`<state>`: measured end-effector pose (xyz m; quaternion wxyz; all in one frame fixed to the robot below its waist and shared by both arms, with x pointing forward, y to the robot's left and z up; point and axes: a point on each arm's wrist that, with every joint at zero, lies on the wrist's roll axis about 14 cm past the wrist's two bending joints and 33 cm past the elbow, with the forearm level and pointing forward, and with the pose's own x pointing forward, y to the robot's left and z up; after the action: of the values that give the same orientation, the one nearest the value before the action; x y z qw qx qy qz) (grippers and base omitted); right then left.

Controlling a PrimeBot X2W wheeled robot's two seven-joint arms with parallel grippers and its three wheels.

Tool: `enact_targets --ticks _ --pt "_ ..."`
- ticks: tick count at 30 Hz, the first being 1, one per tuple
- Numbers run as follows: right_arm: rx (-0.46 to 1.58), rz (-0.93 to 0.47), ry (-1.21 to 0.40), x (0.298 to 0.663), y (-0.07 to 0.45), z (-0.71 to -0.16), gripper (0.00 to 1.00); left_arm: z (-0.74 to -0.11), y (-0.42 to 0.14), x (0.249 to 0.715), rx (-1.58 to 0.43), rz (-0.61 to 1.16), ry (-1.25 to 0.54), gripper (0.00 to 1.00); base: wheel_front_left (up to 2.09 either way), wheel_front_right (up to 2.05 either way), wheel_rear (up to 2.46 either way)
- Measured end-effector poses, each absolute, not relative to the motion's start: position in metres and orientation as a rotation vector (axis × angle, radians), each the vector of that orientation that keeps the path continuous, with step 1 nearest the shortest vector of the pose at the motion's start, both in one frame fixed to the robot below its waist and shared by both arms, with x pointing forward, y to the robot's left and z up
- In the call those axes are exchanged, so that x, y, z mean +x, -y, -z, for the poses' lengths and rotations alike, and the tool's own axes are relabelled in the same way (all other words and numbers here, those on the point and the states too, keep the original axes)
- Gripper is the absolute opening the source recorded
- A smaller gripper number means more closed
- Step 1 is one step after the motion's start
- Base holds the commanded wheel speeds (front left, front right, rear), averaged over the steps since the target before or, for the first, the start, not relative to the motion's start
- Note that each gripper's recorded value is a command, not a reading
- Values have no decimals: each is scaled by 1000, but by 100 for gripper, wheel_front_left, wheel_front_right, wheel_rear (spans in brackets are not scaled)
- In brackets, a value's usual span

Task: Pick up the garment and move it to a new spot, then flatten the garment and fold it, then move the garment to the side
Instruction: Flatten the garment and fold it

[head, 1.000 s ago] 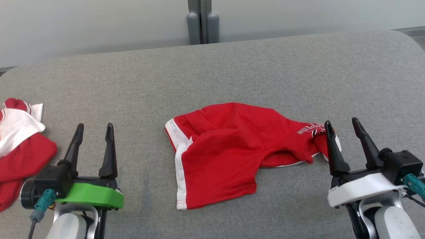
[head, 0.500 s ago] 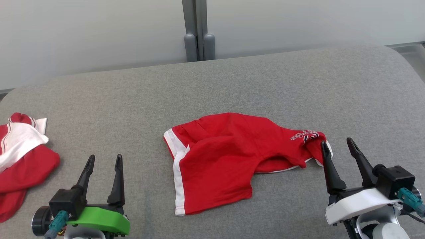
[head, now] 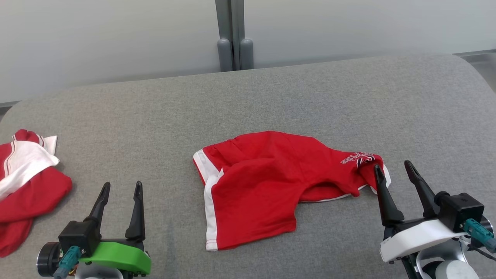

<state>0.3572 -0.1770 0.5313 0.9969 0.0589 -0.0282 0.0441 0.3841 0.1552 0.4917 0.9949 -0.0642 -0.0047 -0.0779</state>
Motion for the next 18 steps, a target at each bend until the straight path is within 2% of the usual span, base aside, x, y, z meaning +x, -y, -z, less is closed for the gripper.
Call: enact_targets --ticks 7,13,18 --pt "95 -159 17 365 159 -524 100 -501 -159 391 -127 144 41 100 0 0 0" --pt "74 -367 -95 374 100 -498 100 -518 -157 407 -134 134 99 100 0 0 0" --pt "64 -566 -239 366 46 -459 100 -524 -162 415 -141 107 124 100 0 0 0"
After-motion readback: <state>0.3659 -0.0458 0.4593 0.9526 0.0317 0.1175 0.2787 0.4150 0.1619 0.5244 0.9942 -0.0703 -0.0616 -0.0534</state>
